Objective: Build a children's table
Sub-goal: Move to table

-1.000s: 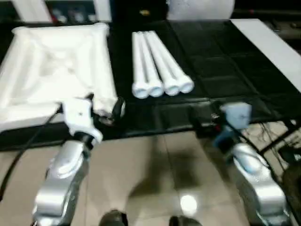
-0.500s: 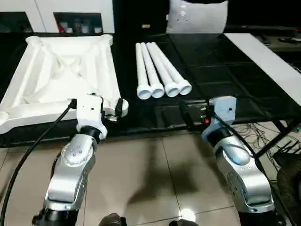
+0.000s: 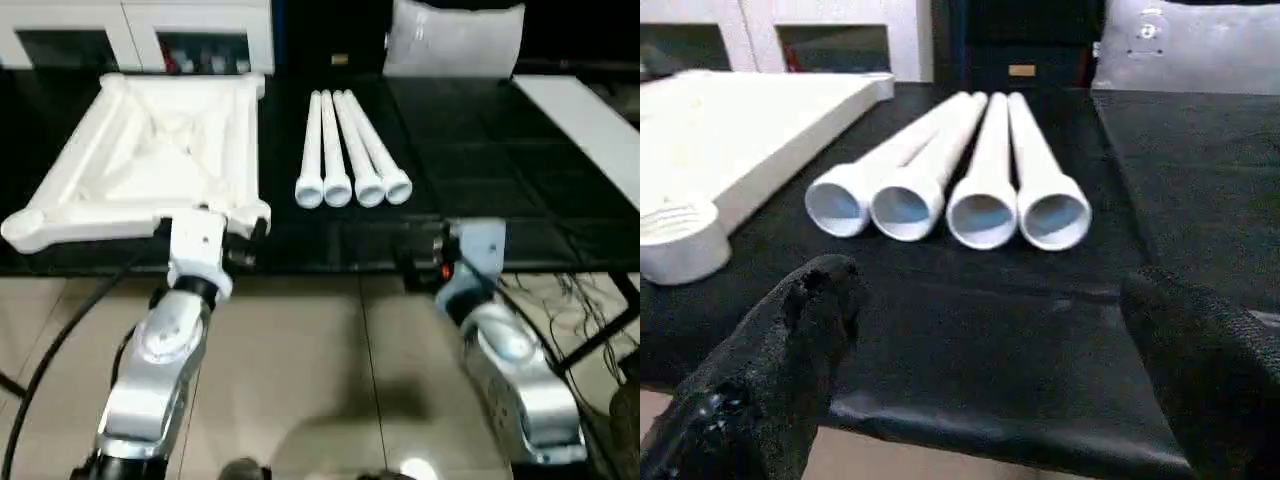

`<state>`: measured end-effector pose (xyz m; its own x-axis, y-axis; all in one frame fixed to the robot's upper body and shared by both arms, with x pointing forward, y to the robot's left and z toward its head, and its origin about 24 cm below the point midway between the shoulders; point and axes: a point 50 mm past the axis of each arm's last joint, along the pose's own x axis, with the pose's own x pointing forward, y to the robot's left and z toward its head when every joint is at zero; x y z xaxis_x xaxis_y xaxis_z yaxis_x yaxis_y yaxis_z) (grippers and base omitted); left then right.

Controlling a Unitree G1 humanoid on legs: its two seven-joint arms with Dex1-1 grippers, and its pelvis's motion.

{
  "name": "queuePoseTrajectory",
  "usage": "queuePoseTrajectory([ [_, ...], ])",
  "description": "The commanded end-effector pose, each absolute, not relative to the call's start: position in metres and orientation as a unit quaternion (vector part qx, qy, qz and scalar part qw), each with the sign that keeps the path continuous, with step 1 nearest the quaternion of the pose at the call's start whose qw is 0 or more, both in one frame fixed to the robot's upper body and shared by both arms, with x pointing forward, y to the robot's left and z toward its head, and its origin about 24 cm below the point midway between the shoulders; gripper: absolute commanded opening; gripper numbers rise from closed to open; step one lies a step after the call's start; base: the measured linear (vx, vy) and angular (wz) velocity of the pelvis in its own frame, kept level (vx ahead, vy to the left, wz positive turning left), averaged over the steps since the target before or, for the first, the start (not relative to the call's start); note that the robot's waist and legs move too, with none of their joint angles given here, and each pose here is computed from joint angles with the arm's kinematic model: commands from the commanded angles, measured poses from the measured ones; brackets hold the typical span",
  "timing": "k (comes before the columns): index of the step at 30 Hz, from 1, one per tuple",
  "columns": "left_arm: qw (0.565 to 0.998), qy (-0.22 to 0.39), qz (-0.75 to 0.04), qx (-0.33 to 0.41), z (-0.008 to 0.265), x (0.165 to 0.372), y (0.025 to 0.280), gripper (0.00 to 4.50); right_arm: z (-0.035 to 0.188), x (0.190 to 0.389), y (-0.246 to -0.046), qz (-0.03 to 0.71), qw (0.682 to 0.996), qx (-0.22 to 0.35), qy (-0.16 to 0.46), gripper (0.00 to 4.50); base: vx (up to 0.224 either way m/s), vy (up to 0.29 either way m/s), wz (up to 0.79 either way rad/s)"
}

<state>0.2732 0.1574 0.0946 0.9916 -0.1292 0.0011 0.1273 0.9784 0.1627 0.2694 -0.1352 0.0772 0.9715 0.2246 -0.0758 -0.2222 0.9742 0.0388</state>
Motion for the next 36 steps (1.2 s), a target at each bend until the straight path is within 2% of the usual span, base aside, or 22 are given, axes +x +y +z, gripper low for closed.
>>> queuePoseTrajectory([
  [1,0.995,-0.001,-0.056,0.077,0.0951,0.2727,0.1606,4.44,0.0786,0.2676,-0.1364,0.11,0.993,0.013,0.042,4.5,0.0,0.0,0.0],
  [8,0.995,0.008,-0.053,0.079,0.0913,0.269,0.1622,4.44,0.0773,0.2652,-0.1366,0.111,0.992,0.025,0.05,4.5,0.002,0.012,-0.01],
  [20,0.996,0.012,-0.048,0.078,0.0903,0.2674,0.1633,4.44,0.0831,0.2685,-0.136,0.108,0.994,-0.002,0.029,4.5,-0.021,0.152,0.03],
  [27,0.996,0.018,-0.048,0.079,0.0897,0.2668,0.1642,4.44,0.0848,0.2677,-0.1352,0.118,0.993,0.019,0.015,4.5,-0.066,0.143,-0.15],
  [31,0.996,0.018,-0.046,0.08,0.09,0.267,0.166,4.44,0.0815,0.2653,-0.1307,0.128,0.99,0.037,0.046,4.5,-0.075,0.088,0.11],
  [36,0.996,0.01,-0.047,0.079,0.0925,0.2659,0.165,4.44,0.0811,0.265,-0.1287,0.125,0.99,0.038,0.045,4.5,0.035,0.111,-0.14],
])
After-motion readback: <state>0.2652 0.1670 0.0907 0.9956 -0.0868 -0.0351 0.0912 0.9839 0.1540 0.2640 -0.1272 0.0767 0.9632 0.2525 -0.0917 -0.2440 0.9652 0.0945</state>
